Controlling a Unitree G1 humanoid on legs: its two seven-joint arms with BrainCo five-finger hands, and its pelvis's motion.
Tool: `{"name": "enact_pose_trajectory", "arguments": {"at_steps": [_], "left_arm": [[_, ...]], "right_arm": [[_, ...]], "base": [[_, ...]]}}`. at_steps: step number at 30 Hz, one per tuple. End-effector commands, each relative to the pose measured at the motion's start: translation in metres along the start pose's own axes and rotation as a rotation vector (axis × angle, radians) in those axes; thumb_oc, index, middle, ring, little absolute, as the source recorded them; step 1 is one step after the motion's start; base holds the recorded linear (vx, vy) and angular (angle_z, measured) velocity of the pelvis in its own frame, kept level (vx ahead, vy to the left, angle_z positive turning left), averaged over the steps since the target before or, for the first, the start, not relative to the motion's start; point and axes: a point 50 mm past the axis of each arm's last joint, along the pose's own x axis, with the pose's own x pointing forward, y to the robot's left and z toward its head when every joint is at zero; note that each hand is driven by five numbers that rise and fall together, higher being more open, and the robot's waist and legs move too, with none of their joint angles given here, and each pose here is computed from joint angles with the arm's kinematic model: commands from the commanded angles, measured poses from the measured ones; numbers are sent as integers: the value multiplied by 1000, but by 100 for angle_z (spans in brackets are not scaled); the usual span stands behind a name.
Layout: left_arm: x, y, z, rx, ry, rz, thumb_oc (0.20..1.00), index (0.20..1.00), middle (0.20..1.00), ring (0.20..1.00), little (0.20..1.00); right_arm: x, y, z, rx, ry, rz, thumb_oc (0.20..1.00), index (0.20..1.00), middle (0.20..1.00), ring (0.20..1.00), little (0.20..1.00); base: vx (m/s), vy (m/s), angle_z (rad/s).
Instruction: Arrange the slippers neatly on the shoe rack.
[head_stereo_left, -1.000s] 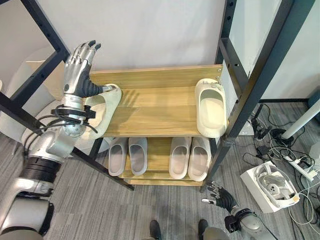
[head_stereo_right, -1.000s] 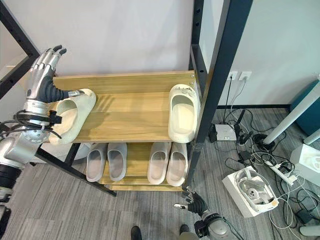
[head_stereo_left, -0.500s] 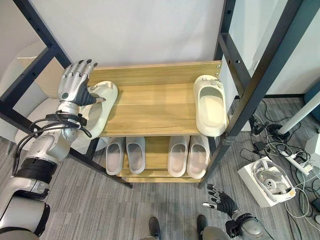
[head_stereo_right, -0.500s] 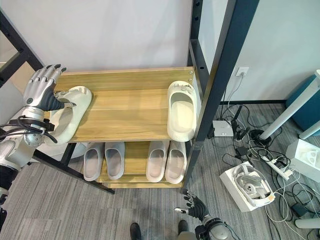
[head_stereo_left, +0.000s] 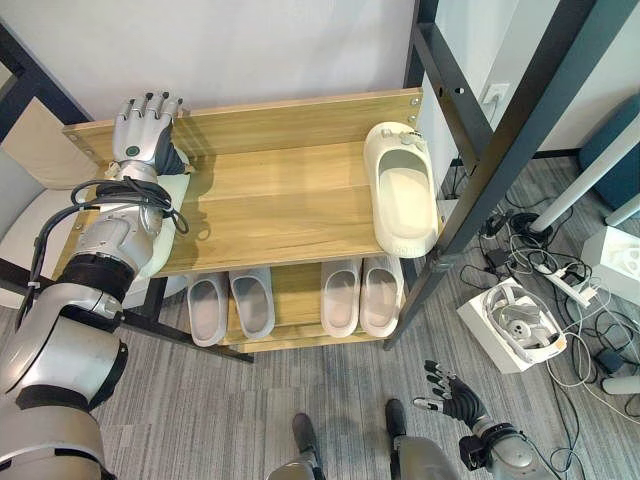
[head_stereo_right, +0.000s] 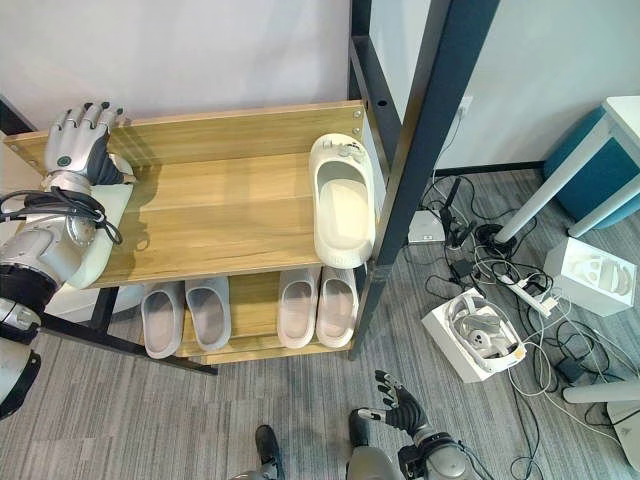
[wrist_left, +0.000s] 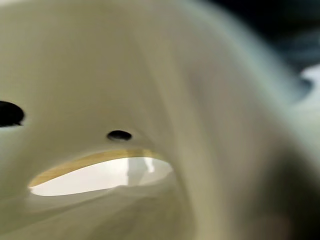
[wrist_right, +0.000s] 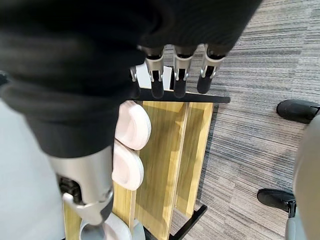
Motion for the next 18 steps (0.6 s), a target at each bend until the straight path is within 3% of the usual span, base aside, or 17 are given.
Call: {"name": "enact_pose_trajectory", "arguments": {"at_steps": [1,11,18], "left_arm": [[19,23,-9,-38,86,38,200,200,200,200,200],[16,25,2,-88,31,78,200,200,200,200,200],[4,39,9,-130,-53,222,200,200,200,200,200]], "right_arm": [[8,9,32,8,-155,28,1000,1000,1000,1000,1000],[9,11,28,18,-145,26,1000,1000,1000,1000,1000],[9,13,26,27,-140,23,1000,1000,1000,1000,1000]], "base": [[-6,-9,-3],[-6,-17,0],[1,-14,8]]}}
